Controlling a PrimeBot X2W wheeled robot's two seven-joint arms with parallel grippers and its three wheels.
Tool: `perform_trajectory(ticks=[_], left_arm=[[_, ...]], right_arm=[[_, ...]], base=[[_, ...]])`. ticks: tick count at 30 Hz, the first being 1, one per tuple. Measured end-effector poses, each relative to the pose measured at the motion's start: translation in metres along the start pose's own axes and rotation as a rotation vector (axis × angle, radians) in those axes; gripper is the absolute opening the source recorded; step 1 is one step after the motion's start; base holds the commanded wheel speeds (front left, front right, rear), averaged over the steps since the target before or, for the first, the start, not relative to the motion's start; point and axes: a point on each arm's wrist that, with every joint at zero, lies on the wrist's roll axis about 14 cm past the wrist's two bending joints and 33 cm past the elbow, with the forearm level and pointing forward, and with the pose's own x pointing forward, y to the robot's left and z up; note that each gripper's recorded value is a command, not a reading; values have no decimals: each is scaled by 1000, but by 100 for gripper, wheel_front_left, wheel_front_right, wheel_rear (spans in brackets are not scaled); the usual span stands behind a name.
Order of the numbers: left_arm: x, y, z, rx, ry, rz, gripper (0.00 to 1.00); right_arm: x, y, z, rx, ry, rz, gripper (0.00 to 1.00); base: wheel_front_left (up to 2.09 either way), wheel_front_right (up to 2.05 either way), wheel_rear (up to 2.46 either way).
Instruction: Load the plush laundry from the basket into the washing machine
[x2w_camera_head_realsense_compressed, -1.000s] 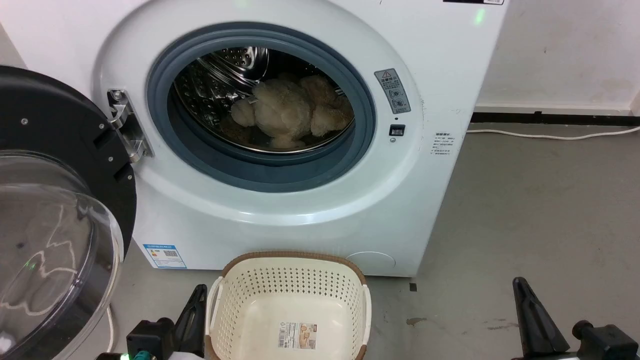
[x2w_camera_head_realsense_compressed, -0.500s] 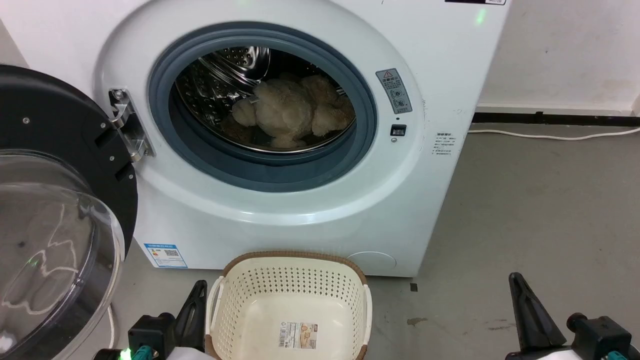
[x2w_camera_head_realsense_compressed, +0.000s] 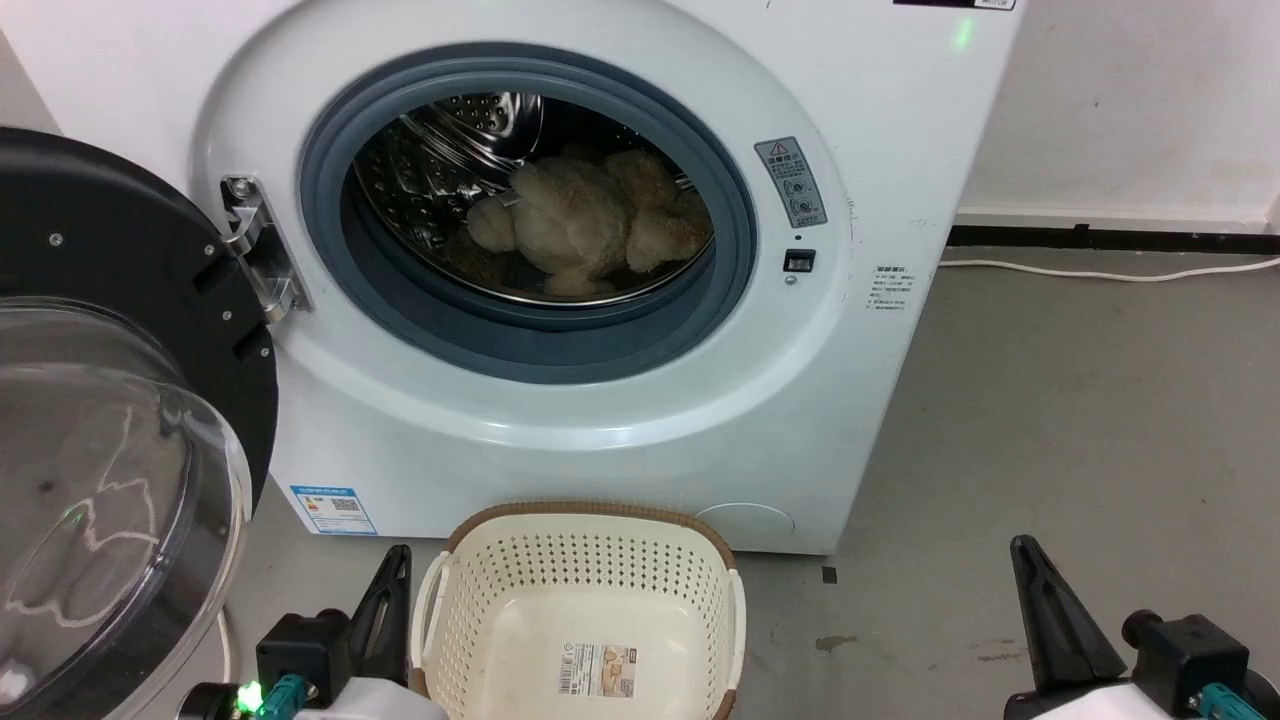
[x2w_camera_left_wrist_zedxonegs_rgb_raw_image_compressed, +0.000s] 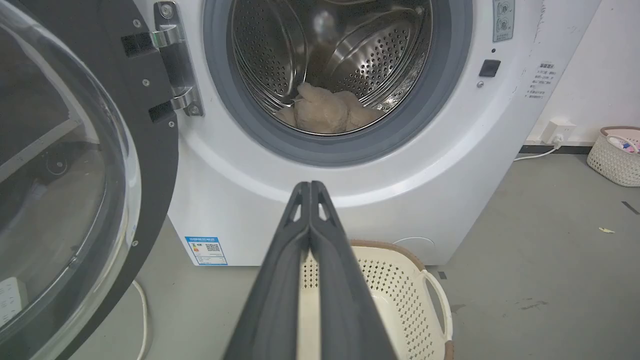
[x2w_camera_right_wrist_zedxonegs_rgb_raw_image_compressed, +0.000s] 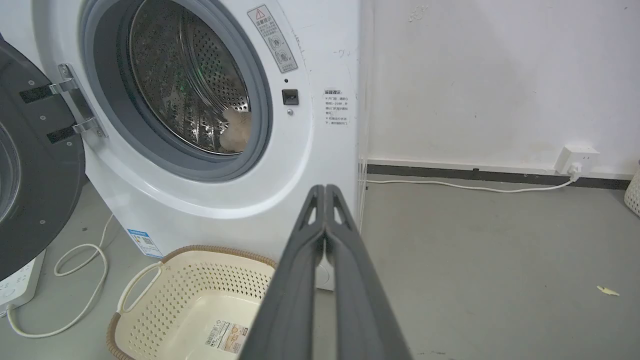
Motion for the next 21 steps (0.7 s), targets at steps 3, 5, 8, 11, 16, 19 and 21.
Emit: perform_trajectory(ticks=[3,5,8,11,16,19,21], left_arm=[[1,1,1,5,0,5,0],[1,1,2,6,1,7,0],[1,1,4,13,0,9,0],[2,2,5,14,-2,14,0],[2,4,7,24,3,22,0],[2,4,7,30,4,23,0],[3,4,8,32,5,25,0]], right_arm=[[1,1,0,-6,5,2,0],[3,1,1,-9,5,4,0],[4,2,1,-18,11,8,0],[5,2,1,-23,13,10,0],[8,4,1,-37,22,16,0],[10,4,2,-39,22,18,0],[10,5,2,-45,24,20,0]], base=[[0,0,0],[0,0,0],[0,0,0],[0,0,0],[0,0,0],[0,0,0],[0,0,0]])
